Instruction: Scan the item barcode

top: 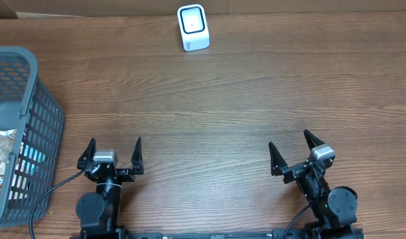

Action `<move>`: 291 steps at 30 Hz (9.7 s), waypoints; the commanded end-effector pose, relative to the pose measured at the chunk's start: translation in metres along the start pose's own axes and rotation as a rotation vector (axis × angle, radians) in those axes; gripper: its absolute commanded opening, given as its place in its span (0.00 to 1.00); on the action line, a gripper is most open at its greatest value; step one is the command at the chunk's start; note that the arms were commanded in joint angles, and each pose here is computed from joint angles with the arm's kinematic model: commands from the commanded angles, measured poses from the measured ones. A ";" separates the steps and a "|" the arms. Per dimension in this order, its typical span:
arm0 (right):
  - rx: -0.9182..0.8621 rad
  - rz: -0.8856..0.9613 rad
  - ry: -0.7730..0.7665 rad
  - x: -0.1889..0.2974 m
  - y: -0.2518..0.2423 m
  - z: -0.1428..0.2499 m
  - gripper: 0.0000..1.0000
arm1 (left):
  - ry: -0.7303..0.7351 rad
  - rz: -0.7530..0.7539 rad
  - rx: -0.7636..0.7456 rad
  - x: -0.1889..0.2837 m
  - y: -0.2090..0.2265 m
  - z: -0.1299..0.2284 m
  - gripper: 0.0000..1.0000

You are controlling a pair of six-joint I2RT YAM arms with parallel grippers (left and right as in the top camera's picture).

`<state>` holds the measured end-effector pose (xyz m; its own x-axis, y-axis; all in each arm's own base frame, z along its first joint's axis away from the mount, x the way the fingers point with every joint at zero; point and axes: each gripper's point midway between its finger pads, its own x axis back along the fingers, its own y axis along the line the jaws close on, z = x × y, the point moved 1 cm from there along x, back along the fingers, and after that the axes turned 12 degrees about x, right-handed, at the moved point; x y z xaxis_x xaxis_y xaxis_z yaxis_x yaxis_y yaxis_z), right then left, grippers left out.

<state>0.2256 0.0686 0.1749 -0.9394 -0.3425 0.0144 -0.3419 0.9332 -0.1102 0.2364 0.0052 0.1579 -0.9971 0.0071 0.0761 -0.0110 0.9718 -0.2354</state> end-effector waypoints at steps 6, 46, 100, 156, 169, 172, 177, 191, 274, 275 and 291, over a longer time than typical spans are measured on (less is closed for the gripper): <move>0.001 0.003 -0.005 0.000 -0.001 0.002 1.00 | -0.006 -0.006 -0.020 0.000 0.001 0.000 1.00; 0.001 0.003 -0.005 0.000 -0.001 0.002 1.00 | -0.006 -0.006 -0.020 0.000 0.001 0.000 1.00; 0.001 0.003 -0.005 0.000 -0.001 0.002 1.00 | 0.024 0.090 0.306 0.001 -0.016 0.001 1.00; 0.000 0.003 -0.005 0.000 -0.001 0.002 1.00 | 0.134 0.145 0.193 -0.016 -0.053 -0.103 1.00; 0.001 0.003 -0.005 0.000 -0.001 0.002 1.00 | 0.381 0.150 0.224 -0.047 -0.078 -0.164 1.00; 0.000 0.003 -0.005 0.000 -0.001 0.002 1.00 | 0.400 0.170 0.231 -0.047 -0.087 -0.188 1.00; 0.001 0.003 -0.005 0.000 -0.001 0.002 1.00 | 0.424 0.204 0.234 -0.042 -0.099 -0.212 1.00; 0.001 0.003 -0.005 0.000 -0.001 0.002 1.00 | 0.605 0.164 0.223 -0.035 -0.094 -0.182 1.00; 0.000 0.003 -0.005 0.000 -0.001 0.002 1.00 | 0.748 -0.789 0.324 -0.021 0.348 -0.131 1.00; 0.000 0.003 -0.005 0.000 -0.001 0.002 1.00 | 0.756 -0.808 0.319 -0.018 0.350 -0.130 1.00; 0.001 0.003 -0.005 0.000 -0.001 0.002 1.00 | 0.808 -0.865 0.322 0.003 0.372 -0.078 1.00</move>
<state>0.2256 0.0686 0.1750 -0.9394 -0.3425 0.0140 -0.3419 0.9332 -0.1106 0.2406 0.3866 0.1640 -0.3418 -0.3713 0.8633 -0.7846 0.6184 -0.0447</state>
